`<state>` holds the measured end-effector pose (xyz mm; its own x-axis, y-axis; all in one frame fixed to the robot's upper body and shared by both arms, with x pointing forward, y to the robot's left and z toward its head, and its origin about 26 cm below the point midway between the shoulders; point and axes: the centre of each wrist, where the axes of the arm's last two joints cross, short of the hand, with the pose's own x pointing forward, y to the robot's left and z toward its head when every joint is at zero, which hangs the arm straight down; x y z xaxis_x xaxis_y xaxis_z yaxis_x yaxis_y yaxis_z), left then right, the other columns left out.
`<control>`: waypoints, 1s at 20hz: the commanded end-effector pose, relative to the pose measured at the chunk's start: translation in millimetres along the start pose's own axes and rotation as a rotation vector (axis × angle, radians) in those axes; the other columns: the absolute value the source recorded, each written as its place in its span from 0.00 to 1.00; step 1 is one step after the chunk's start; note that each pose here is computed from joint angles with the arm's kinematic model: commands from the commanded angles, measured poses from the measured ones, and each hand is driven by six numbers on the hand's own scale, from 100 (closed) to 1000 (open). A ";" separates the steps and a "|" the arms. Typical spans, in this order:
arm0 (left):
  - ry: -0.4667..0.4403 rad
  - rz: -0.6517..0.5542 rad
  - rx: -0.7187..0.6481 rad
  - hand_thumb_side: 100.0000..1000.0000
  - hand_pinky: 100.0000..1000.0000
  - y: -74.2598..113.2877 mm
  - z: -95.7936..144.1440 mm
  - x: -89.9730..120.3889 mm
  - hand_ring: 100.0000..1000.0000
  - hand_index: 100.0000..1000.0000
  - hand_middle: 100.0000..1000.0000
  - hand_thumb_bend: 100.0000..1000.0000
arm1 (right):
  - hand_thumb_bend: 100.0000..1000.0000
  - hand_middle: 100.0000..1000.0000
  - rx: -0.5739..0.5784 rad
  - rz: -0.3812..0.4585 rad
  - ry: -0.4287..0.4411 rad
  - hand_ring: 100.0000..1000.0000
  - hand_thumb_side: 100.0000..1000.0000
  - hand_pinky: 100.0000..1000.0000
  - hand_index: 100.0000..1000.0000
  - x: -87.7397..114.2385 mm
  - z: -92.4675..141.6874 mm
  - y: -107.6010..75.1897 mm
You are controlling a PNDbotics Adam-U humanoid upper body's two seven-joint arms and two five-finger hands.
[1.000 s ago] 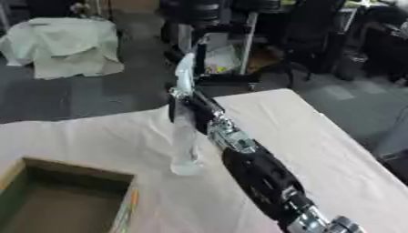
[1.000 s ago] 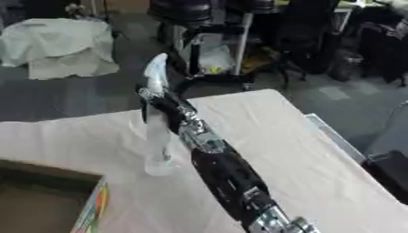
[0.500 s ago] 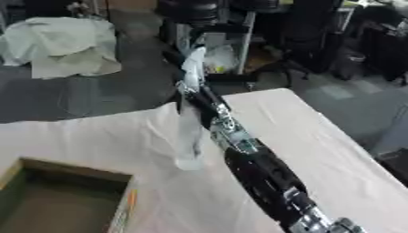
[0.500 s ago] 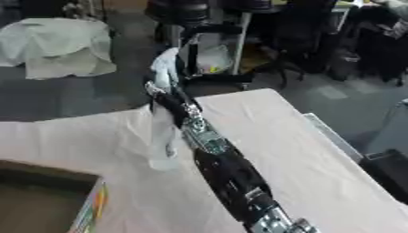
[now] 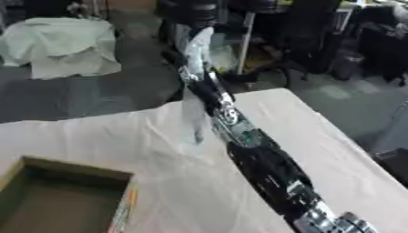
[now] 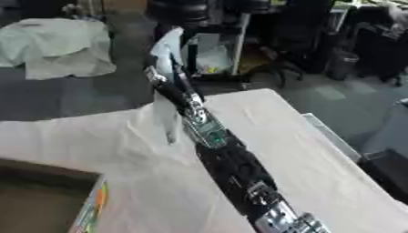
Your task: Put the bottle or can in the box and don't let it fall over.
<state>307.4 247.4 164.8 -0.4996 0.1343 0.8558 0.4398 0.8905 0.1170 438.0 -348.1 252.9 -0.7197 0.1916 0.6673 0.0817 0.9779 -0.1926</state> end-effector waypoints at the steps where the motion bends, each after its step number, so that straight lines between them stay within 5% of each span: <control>1: -0.015 -0.020 -0.002 0.81 1.00 4.8 -0.7 8.7 0.94 0.76 1.00 0.01 | 0.00 0.09 0.004 0.012 -0.071 0.00 0.41 0.00 0.07 24.4 -16.5 -6.8; 8: -0.003 -0.009 0.005 0.81 1.00 6.3 0.2 8.0 0.94 0.76 1.00 0.01 | 0.00 0.09 0.013 -0.034 -0.094 0.00 0.41 0.00 0.07 42.0 -29.6 8.3; 20: -0.002 0.022 0.098 0.79 1.00 13.1 1.6 9.8 0.94 0.77 1.00 0.04 | 0.00 0.08 0.046 -0.141 -0.144 0.00 0.41 0.00 0.07 73.7 -38.0 76.2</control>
<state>307.7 255.3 166.1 -0.4722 0.1699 0.8650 0.3922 0.9193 0.0335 423.8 -262.0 298.6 -0.7844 0.0387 0.6191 -0.0561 0.9895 -0.1330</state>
